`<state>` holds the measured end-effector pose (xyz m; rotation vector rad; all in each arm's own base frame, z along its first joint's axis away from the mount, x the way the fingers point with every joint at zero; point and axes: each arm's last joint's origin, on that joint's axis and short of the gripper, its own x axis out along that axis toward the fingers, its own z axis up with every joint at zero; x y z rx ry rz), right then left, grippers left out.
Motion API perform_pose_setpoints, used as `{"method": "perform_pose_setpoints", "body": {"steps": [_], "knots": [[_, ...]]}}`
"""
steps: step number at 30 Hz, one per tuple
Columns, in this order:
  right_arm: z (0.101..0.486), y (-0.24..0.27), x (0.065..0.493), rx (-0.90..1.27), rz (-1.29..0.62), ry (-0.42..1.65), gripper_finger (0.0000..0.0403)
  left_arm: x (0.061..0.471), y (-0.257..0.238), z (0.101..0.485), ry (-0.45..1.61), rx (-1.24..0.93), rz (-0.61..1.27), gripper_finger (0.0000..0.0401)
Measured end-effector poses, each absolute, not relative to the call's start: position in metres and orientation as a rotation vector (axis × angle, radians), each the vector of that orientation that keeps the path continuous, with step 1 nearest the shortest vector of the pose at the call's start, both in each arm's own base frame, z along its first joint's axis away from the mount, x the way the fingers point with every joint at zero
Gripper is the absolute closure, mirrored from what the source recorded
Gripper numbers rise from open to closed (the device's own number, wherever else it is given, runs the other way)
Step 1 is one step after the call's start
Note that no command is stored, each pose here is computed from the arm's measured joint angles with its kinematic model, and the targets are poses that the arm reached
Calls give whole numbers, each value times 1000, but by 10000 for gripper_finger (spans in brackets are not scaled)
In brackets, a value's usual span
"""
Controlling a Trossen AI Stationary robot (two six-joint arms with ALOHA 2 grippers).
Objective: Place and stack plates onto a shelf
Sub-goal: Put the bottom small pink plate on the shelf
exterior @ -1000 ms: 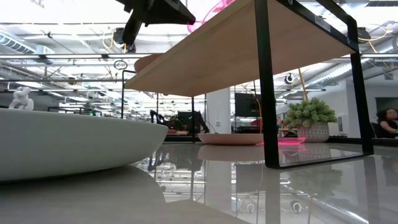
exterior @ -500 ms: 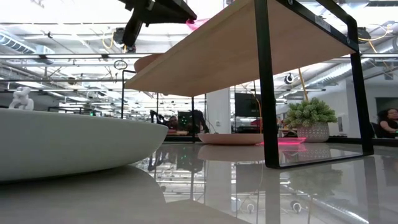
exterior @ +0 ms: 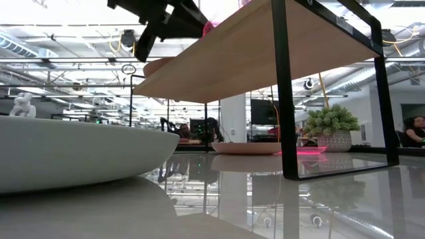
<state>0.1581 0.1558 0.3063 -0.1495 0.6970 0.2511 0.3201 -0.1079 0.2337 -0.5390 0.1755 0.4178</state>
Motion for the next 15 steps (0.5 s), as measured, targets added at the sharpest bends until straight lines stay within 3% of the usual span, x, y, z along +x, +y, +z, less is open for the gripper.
{"method": "perform_pose_setpoints", "body": {"steps": [15], "knots": [[306, 156, 158, -143, 248, 697, 347, 298, -140, 271, 95, -247, 206, 368]]}}
